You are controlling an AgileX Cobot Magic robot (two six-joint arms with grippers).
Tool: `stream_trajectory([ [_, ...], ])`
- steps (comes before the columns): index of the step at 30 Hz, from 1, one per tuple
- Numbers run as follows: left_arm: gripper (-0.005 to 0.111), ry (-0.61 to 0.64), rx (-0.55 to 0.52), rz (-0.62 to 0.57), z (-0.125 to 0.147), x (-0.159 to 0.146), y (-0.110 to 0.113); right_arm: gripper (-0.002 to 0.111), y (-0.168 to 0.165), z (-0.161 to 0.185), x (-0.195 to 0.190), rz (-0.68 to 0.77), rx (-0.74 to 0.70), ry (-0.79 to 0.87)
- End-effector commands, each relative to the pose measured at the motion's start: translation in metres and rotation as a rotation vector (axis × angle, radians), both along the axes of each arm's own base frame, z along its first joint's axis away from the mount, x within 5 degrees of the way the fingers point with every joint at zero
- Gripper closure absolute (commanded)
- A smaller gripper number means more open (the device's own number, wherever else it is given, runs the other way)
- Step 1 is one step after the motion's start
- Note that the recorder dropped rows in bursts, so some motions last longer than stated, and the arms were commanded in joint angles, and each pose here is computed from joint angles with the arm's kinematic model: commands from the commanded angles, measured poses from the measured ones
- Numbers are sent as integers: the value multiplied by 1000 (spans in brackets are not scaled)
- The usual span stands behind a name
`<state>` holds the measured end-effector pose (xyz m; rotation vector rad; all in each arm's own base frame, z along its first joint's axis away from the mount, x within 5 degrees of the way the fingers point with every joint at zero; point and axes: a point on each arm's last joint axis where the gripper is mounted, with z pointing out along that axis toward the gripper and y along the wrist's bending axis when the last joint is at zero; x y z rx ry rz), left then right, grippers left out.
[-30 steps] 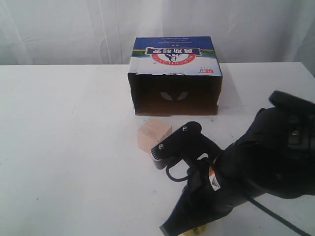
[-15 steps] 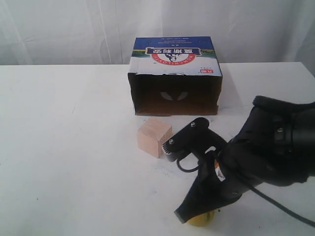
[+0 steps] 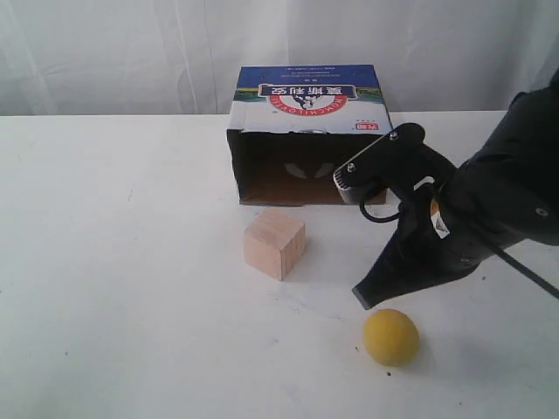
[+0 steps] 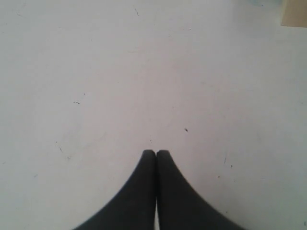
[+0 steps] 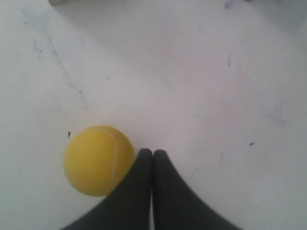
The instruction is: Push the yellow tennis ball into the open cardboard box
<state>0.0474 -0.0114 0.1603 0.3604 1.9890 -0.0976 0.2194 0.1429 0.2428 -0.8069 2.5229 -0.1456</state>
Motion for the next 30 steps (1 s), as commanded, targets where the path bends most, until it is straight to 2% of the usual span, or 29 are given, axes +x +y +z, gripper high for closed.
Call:
stream_trajectory([
  [1,107,15,9,-5,-3,-1,0,108,-6,-12,-4,-9,-5,23],
  [5,107,15,9,-5,-3,-1,0,108,-8,-29,-4,-11,-26,60],
  [11,107,15,9,-5,-3,-1,0,108,-13,-57,16,-41,-30,90],
  [18,107,15,9,-5,-3,-1,0,108,-13,-76,25,-40,-42,120],
  [25,107,15,9,-5,-3,-1,0,108,-12,-74,30,-6,-53,79],
  [27,107,15,9,-5,-3,-1,0,108,-14,-63,34,12,-107,41],
  [30,107,15,9,-5,-3,-1,0,108,-39,-44,34,-135,-199,-22],
])
